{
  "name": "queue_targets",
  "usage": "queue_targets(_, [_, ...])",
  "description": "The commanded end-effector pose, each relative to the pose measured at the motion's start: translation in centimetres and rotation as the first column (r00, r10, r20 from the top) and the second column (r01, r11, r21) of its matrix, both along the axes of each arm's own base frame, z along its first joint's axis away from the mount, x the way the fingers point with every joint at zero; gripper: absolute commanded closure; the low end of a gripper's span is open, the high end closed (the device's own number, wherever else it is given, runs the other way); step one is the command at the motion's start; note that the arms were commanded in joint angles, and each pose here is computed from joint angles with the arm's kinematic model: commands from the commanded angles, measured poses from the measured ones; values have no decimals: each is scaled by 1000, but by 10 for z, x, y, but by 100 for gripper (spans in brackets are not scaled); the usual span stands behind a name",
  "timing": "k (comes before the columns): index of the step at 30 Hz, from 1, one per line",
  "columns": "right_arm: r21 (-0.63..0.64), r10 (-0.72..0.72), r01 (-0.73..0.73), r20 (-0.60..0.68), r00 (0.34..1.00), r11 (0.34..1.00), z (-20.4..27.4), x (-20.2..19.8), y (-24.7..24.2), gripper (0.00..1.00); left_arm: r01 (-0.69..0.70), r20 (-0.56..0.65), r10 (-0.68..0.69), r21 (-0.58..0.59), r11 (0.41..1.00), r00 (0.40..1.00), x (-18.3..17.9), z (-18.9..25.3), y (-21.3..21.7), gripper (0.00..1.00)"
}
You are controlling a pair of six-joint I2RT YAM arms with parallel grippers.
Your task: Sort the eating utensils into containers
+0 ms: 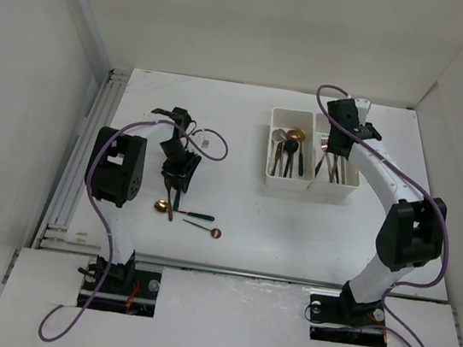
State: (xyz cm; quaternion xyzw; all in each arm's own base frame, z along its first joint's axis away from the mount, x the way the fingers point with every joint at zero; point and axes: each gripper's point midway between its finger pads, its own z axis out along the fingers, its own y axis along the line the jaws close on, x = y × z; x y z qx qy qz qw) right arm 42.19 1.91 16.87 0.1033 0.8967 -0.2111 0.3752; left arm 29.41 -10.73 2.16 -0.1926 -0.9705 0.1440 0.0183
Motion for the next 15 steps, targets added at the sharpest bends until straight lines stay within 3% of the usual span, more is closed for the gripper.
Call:
queue_targets(1, [11,-18,17,106,994,1000,40,1,-3,39,112,59,-110,-38,993,992,9,-8,-20,63])
queue_targets(5, [11,-18,17,106,994,1000,40,1,-3,39,192,148,-194,33,981,970,12,-3,-29,53])
queue_targets(8, [13,-19,17,115,993,1000,43,0,-3,39,191,138,-201,83,978,970,12,-9,-25,53])
queue_targets(15, [16,-19,17,123,992,1000,47,-3,-4,39,150,57,-162,182,972,985,4,-36,-8,64])
